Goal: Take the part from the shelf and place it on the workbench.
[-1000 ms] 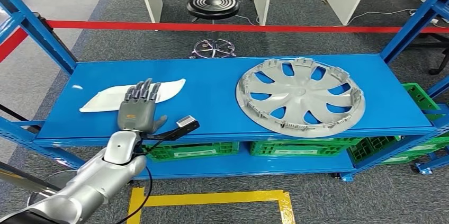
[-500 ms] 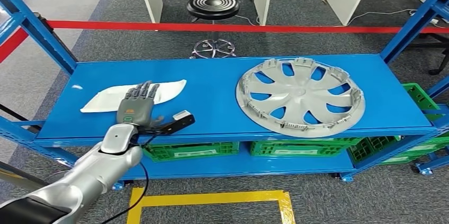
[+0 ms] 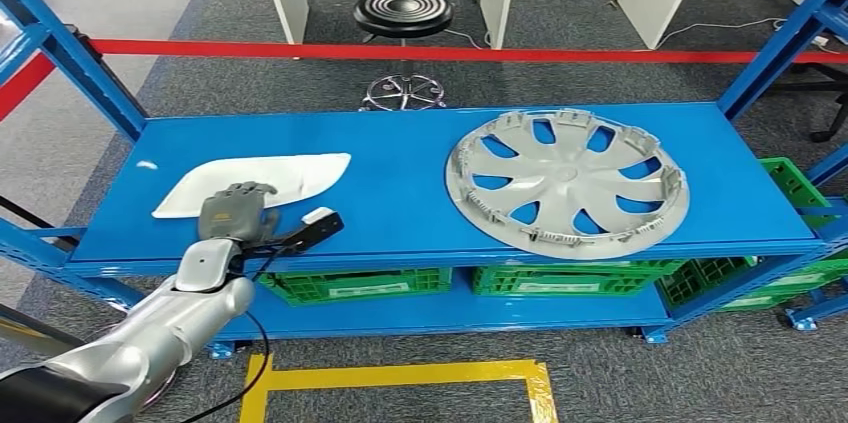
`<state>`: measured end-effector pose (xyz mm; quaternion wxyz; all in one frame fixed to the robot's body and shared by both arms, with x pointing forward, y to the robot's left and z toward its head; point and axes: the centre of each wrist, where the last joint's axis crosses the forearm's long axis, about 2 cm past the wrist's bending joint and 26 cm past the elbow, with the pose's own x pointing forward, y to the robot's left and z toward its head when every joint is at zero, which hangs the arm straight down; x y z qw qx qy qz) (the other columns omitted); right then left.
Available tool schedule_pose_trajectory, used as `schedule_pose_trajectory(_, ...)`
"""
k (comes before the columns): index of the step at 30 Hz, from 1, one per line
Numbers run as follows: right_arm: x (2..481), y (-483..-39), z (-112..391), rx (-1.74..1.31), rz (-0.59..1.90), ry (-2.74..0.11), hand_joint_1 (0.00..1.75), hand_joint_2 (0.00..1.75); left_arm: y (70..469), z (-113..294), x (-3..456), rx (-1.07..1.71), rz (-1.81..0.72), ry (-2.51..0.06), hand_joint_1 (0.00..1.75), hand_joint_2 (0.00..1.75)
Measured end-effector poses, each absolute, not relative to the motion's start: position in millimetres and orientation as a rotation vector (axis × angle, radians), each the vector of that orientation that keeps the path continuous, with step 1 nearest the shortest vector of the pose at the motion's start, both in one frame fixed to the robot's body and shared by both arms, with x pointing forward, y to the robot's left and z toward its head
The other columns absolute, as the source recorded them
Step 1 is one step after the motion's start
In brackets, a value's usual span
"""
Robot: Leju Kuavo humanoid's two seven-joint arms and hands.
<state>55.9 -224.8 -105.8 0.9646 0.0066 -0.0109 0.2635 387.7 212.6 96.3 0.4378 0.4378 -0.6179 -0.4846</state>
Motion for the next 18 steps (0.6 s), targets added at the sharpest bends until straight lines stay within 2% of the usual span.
schedule_pose_trajectory(11, 56.1, -224.9, -105.8, 0.007, 0.543, -0.022, 0.00, 0.00, 218.3, 92.3, 384.2, 1.132, -1.179, -1.599, 1.75, 1.75)
schedule_pose_trajectory(15, 55.4, -225.1, -105.9, 0.003, 0.544, -0.034, 0.00, 0.00, 214.4, 92.0, 371.6, 1.050, -1.222, -1.846, 1.75, 1.75)
schedule_pose_trajectory(18, 55.0, -225.6, -106.0, 0.000, 0.535, -0.043, 0.00, 0.00, 202.8, 98.3, 351.5, 0.938, -1.004, -2.125, 1.75, 1.75)
